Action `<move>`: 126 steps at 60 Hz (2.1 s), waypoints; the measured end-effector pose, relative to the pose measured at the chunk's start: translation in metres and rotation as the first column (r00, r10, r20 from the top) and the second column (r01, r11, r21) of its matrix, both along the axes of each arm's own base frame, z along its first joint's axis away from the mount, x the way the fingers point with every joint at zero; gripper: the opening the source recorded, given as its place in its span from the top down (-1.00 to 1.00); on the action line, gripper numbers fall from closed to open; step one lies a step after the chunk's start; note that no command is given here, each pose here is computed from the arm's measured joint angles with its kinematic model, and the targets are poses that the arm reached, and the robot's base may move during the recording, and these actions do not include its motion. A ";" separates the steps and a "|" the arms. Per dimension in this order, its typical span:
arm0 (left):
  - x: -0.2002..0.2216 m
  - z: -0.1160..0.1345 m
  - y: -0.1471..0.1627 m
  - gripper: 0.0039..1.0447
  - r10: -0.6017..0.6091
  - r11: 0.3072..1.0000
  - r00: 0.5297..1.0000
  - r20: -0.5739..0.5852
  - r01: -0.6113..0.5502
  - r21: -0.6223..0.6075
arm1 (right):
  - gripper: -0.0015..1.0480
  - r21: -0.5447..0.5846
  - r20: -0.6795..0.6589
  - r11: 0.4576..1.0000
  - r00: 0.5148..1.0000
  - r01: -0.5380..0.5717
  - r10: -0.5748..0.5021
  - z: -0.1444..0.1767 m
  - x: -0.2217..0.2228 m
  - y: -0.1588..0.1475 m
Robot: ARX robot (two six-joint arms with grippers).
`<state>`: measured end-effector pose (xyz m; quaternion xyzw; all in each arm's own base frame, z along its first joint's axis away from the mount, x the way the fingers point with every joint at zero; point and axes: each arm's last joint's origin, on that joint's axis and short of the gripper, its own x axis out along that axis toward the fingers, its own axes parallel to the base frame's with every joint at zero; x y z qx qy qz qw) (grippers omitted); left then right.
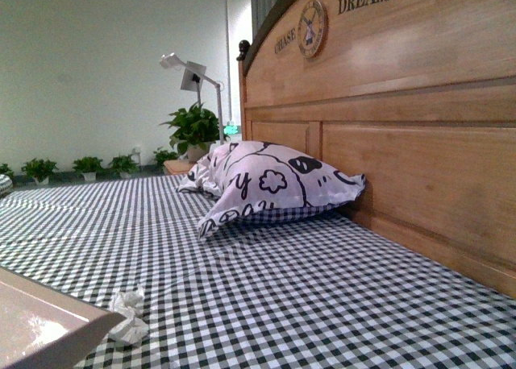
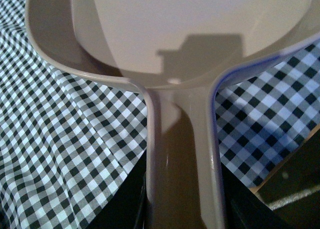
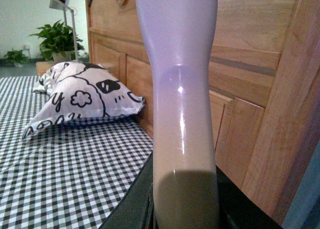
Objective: Clean up trash
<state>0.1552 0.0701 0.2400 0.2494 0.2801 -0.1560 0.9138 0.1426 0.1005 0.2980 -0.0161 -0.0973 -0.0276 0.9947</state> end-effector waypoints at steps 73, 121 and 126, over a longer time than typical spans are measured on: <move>0.041 -0.054 0.016 0.51 -0.066 0.996 0.985 -0.161 0.076 0.054 | 0.63 0.000 0.000 1.000 1.000 0.000 0.000 0.000 0.000 0.000; 0.042 -0.055 0.016 0.51 -0.068 0.996 0.984 -0.162 0.078 0.054 | 0.64 -0.107 -0.643 0.886 0.711 -0.452 0.285 -0.065 0.211 0.155; 0.042 -0.055 0.016 0.51 -0.068 0.996 0.984 -0.162 0.078 0.054 | 0.64 -0.113 -0.672 0.868 0.680 -0.484 0.292 -0.079 0.220 0.171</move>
